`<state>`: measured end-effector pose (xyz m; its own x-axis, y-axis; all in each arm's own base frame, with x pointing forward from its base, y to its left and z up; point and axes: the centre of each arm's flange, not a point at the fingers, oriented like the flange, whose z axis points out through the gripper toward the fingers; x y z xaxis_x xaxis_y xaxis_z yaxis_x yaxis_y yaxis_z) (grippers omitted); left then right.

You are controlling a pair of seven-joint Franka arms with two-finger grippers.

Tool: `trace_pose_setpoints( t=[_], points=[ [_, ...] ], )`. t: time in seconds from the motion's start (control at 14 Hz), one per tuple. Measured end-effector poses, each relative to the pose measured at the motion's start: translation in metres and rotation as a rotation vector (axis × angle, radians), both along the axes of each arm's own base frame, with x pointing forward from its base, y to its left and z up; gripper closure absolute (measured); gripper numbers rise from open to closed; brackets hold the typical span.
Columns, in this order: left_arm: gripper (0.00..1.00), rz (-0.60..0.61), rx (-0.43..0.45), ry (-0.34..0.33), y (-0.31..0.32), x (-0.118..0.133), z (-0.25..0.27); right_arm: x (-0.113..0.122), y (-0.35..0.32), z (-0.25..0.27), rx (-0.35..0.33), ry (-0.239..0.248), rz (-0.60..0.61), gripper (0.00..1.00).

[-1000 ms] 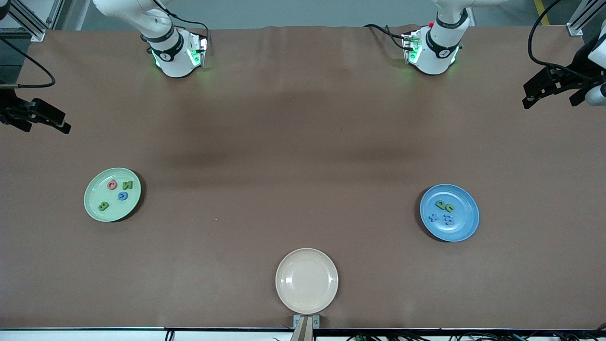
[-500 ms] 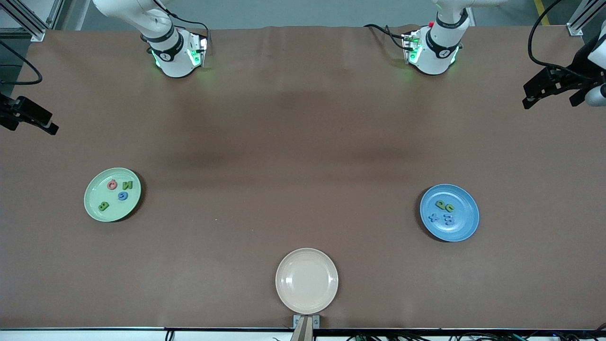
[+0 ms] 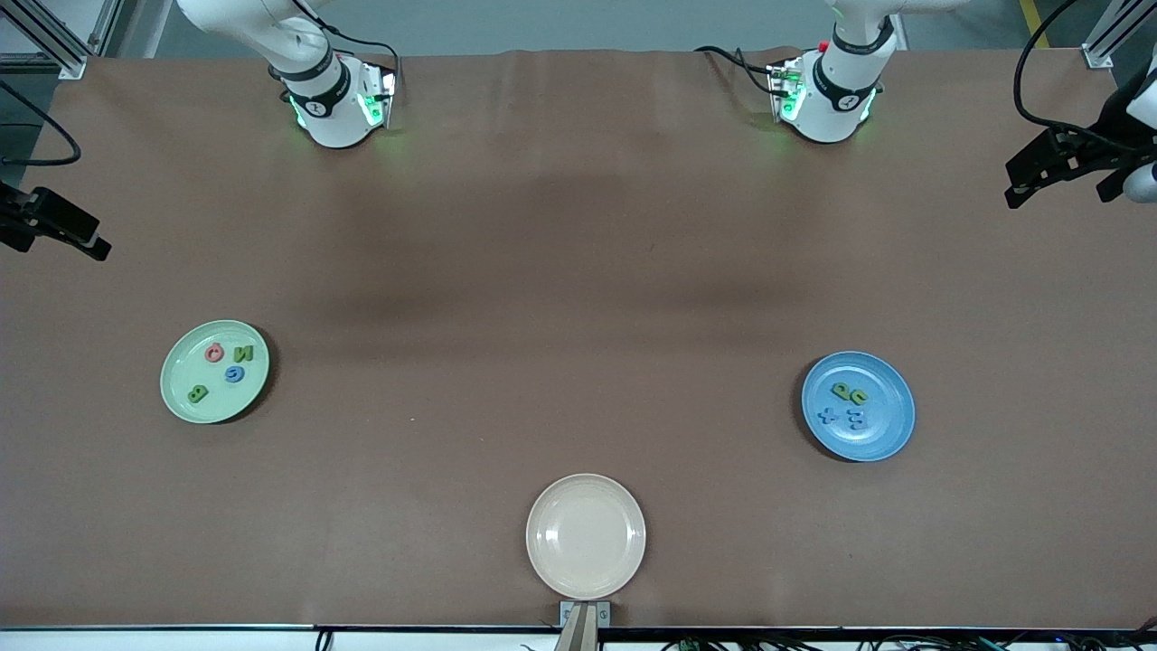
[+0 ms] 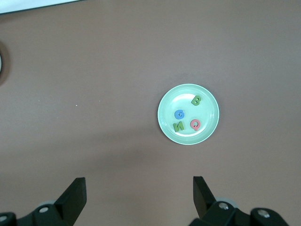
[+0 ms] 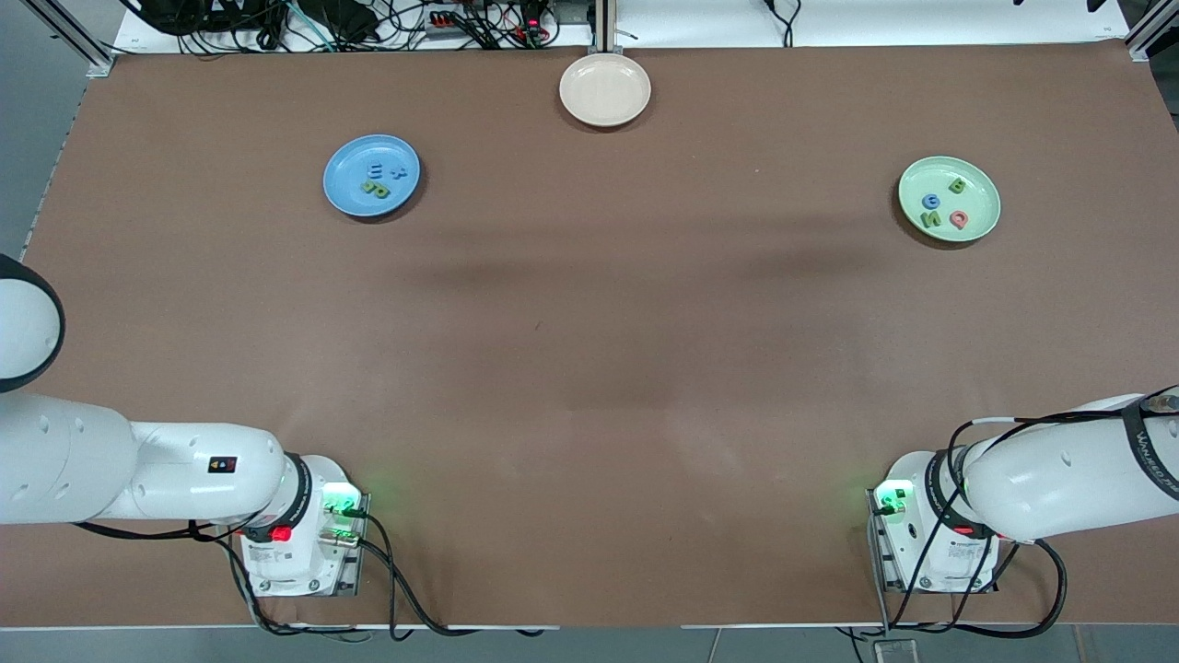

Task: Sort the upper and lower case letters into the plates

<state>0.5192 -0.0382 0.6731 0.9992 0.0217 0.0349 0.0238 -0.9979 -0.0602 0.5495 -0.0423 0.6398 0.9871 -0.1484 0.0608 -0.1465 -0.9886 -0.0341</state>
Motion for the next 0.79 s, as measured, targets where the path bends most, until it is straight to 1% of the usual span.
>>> trace_pose_setpoints(
  t=[0.29, 0.79],
  points=[
    [0.00, 0.003, 0.000, 0.008, 0.002, 0.001, -0.004, 0.008, 0.001, -0.006, -0.012, 0.010, -0.004, 0.00],
    [0.00, 0.023, 0.001, 0.013, 0.012, 0.002, -0.006, 0.010, 0.006, 0.001, -0.013, -0.007, 0.004, 0.00]
  ],
)
